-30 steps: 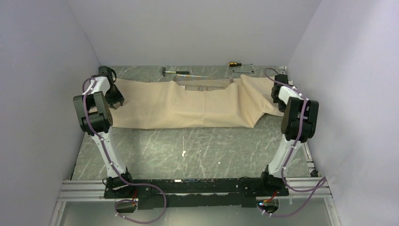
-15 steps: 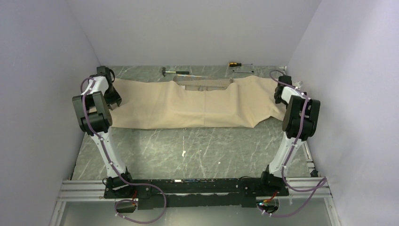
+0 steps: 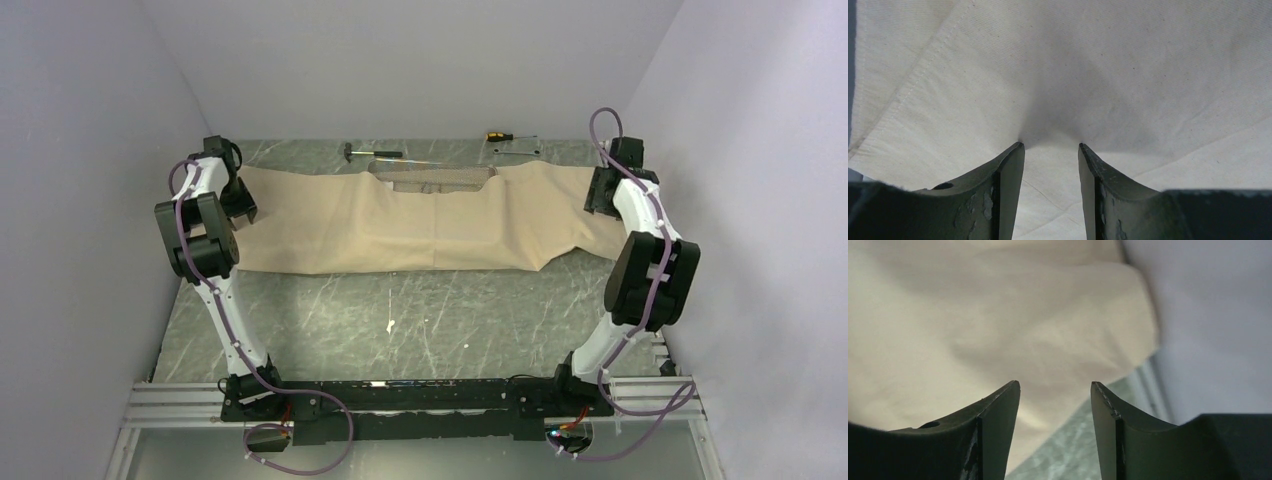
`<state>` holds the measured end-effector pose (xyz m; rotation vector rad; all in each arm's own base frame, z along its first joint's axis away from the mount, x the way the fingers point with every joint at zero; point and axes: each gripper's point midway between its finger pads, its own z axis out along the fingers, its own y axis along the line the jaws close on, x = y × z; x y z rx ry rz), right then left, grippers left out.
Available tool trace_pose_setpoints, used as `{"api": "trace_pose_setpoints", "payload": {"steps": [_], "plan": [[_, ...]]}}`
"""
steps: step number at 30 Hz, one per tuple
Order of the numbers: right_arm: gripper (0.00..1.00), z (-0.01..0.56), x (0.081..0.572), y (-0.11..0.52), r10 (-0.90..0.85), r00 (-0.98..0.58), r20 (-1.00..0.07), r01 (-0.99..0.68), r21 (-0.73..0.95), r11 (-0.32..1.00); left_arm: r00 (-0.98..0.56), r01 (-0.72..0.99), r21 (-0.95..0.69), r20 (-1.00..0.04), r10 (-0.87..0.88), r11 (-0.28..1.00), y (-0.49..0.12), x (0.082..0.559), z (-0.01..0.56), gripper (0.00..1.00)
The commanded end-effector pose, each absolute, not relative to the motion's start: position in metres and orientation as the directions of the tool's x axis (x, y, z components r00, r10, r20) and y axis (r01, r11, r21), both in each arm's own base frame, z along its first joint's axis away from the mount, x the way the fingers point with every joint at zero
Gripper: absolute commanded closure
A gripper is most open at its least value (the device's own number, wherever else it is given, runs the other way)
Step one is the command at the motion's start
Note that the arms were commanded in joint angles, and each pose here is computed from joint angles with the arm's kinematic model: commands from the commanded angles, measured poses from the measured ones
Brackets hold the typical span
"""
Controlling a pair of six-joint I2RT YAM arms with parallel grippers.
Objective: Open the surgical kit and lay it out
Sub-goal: Open the surgical kit at the center of the board.
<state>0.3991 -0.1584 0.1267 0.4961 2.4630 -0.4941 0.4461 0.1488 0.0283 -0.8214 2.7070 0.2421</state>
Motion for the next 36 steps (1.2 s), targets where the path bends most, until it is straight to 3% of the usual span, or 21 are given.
{"api": "trace_pose_setpoints", "payload": {"steps": [1, 4, 15, 24, 29, 36], "plan": [[0.43, 0.107, 0.422, -0.101, 0.371, -0.745, -0.555, 0.381, 0.102, 0.919, -0.787, -0.559, 0.047, -0.344, -0.512, 0.828, 0.147, 0.444, 0.04, 0.5], [0.43, 0.094, 0.425, -0.096, 0.413, -0.748, -0.52, 0.405, 0.136, 0.904, -0.8, -0.557, 0.092, -0.326, -0.503, 0.826, 0.15, 0.433, 0.03, 0.5], [0.43, 0.052, 0.395, -0.127, 0.509, -0.753, -0.417, 0.553, 0.019, 0.833, -0.879, -0.474, 0.361, -0.248, -0.408, 0.803, 0.199, 0.402, -0.003, 0.51], [0.4, 0.123, 0.426, -0.117, 0.445, -0.695, -0.565, 0.556, -0.03, 0.83, -0.87, -0.494, 0.47, -0.268, -0.415, 0.732, 0.248, 0.4, 0.008, 0.52], [0.37, 0.158, 0.456, -0.061, 0.354, -0.705, -0.615, 0.406, 0.06, 0.912, -0.827, -0.548, 0.345, -0.356, -0.435, 0.762, 0.236, 0.425, 0.04, 0.52], [0.33, 0.16, 0.47, 0.037, 0.288, -0.754, -0.59, 0.183, 0.232, 0.955, -0.746, -0.507, 0.1, -0.549, -0.378, 0.856, 0.178, 0.479, 0.12, 0.39]]}}
